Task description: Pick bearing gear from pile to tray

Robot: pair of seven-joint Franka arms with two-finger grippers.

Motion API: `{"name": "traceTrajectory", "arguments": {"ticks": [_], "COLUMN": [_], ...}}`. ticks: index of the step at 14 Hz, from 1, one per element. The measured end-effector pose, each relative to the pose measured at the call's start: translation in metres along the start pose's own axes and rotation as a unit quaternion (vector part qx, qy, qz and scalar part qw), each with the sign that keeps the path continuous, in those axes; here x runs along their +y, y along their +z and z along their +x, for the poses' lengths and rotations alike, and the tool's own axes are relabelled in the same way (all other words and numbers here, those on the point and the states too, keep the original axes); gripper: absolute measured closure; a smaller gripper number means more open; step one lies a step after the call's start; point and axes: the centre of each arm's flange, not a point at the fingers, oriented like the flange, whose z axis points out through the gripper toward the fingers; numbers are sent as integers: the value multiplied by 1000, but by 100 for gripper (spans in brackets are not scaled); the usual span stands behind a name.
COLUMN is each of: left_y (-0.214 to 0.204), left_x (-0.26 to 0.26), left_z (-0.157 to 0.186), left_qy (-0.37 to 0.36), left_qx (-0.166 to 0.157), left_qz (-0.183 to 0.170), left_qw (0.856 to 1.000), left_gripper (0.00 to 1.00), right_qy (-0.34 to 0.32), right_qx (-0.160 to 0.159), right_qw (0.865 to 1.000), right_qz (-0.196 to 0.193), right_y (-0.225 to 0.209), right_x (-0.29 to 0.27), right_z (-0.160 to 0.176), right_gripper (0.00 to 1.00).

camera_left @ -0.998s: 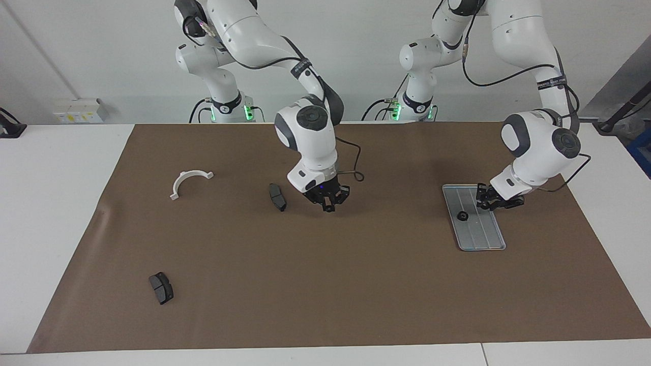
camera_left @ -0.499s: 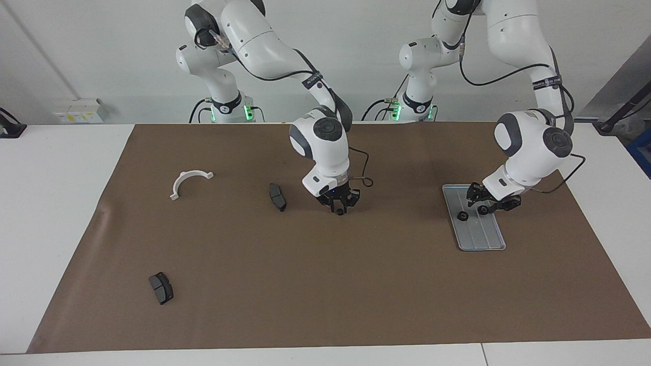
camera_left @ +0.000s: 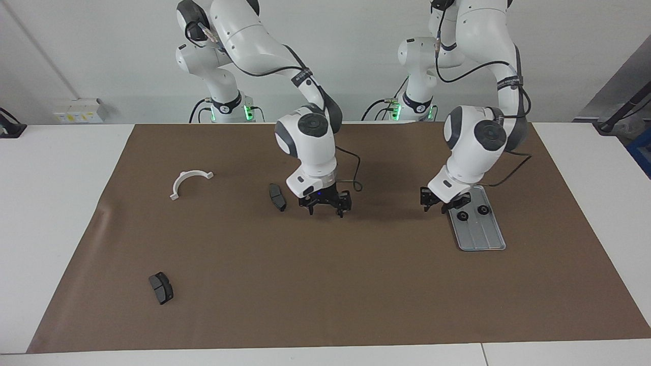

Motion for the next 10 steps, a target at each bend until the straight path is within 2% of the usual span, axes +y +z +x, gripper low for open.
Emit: {"name": "traceTrajectory", "arguments": {"ticks": [2,4,7,10], "left_y": [-7,-10,-4,14], "left_x": [46,93,155,196], "left_z": [-2,-4,-3,-1], "left_qy": [-36,-81,-130,-161], "left_qx": [8,14,16,9], "left_qz": [-1,-4,-12,-14], "left_qw": [999,997,991,987], "left_gripper": [47,49,52,53], "right_qy": [-11,-23,-38,-47], "right_qx": [7,11,9,5], "right_qw": [1000,1000,999,998], "right_qz": [-9,-17,-30,-40], "right_y": [-44,-75,-107,-143], "right_x": [52,94,150,193], "right_z": [38,62,86,95], "right_gripper": [0,0,0,0]}}
